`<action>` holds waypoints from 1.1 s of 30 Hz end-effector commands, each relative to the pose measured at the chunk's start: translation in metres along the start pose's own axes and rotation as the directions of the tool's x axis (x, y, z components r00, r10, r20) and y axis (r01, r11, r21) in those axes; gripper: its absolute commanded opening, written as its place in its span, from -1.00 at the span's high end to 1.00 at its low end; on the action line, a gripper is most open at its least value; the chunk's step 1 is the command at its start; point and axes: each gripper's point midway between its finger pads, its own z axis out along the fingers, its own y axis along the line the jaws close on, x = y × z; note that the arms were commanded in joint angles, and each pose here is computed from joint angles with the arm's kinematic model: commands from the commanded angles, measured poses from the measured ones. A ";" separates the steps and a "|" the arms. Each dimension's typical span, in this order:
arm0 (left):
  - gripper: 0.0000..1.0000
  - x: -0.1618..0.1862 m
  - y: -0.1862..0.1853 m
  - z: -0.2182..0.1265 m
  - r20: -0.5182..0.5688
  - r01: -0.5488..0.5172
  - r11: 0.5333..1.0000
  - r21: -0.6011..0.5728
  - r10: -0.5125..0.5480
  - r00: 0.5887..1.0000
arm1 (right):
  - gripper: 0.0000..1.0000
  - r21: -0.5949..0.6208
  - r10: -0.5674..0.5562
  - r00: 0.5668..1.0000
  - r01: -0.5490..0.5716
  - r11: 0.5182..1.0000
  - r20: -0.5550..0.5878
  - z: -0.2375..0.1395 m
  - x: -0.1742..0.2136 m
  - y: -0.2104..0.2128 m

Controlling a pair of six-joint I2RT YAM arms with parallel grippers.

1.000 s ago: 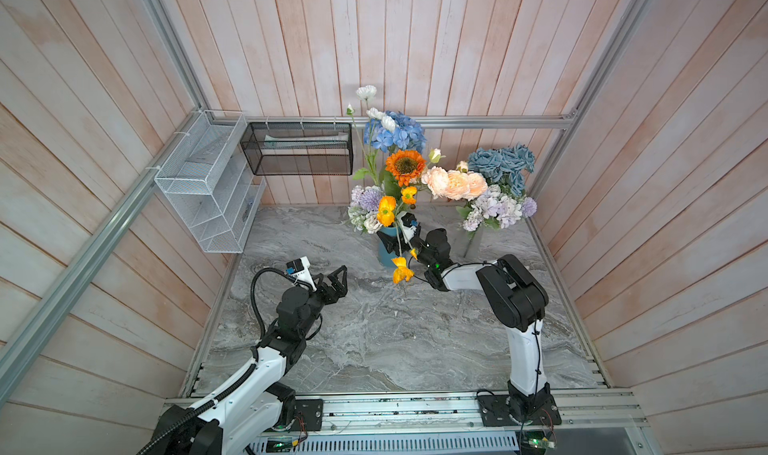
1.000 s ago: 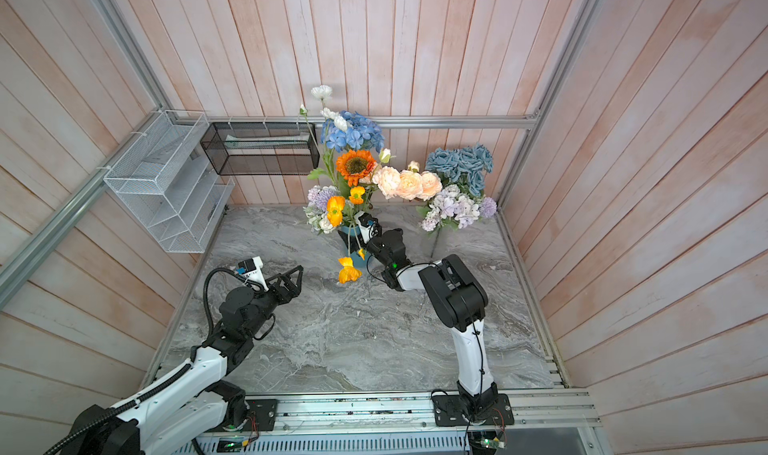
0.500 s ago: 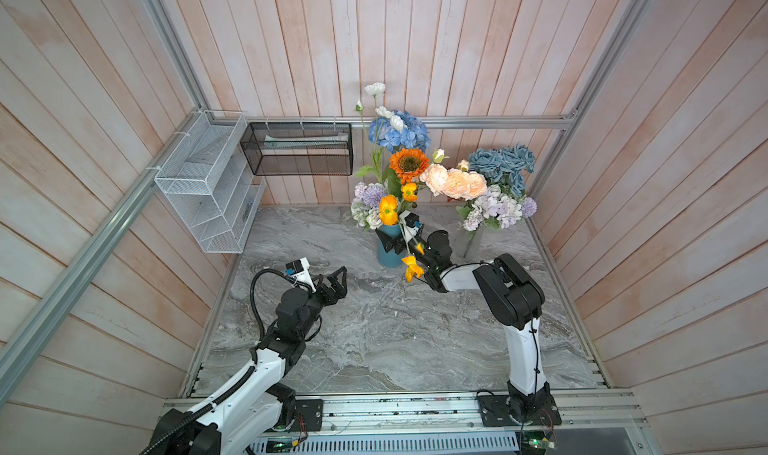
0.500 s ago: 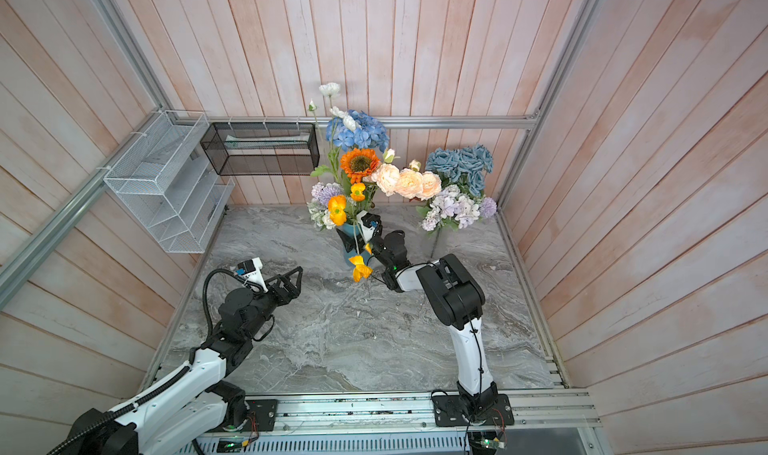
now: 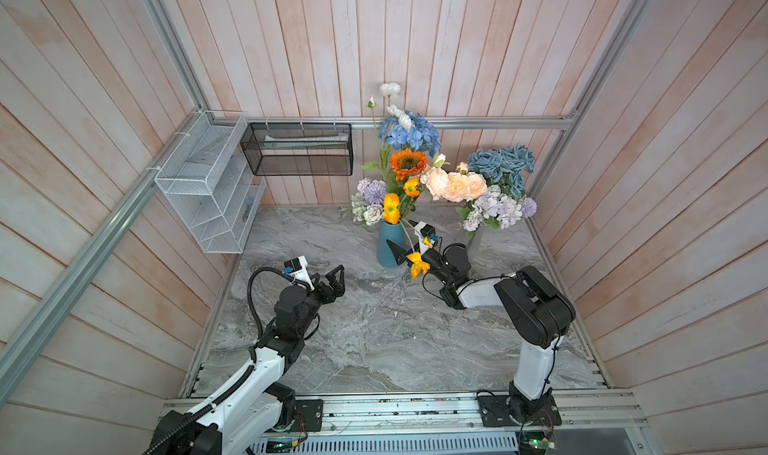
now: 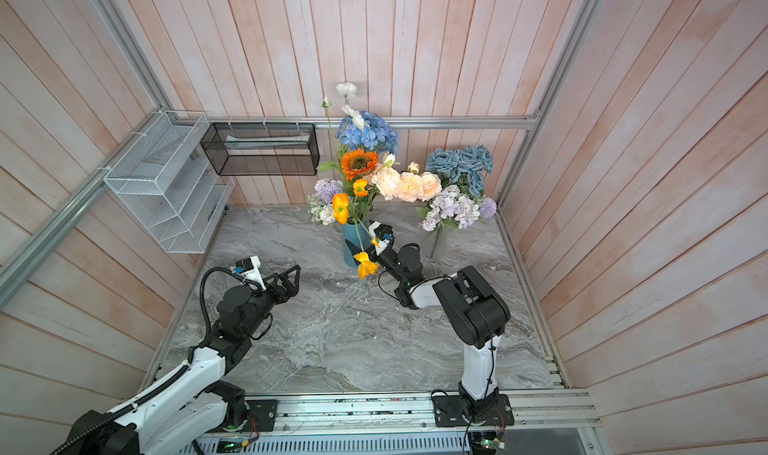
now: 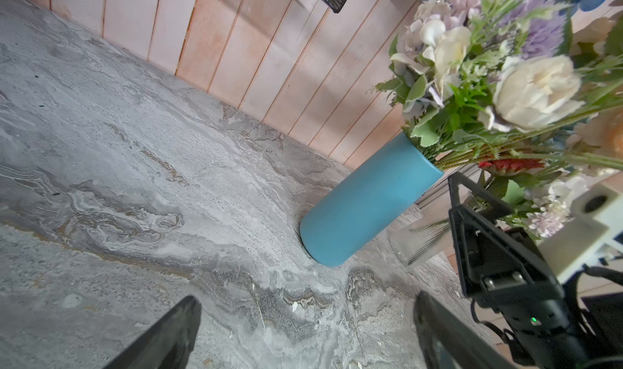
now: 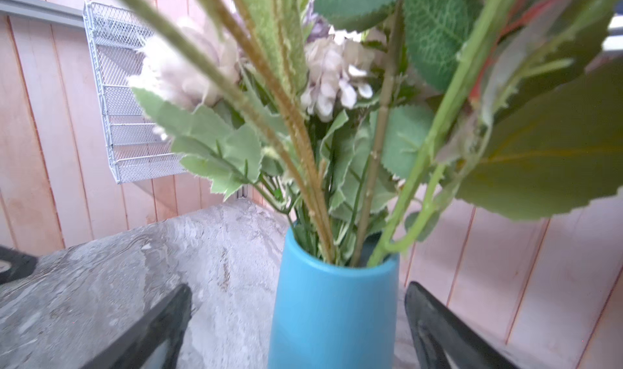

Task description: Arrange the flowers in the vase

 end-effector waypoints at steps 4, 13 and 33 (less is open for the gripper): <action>-1.00 -0.018 0.003 -0.002 0.037 -0.037 0.999 -0.023 0.038 0.999 | -0.96 0.055 0.041 0.994 -0.035 0.998 -0.103 -0.040 0.010 0.004; -1.00 -0.045 0.030 -0.009 0.085 -0.181 0.963 -0.200 0.201 0.976 | -0.96 0.290 0.100 0.928 0.009 0.957 -0.359 -0.117 0.033 -0.026; -1.00 -0.044 0.122 0.015 0.062 -0.392 0.763 -0.514 0.489 0.870 | -0.96 0.682 0.091 0.912 0.230 0.694 -0.400 -0.236 0.054 -0.165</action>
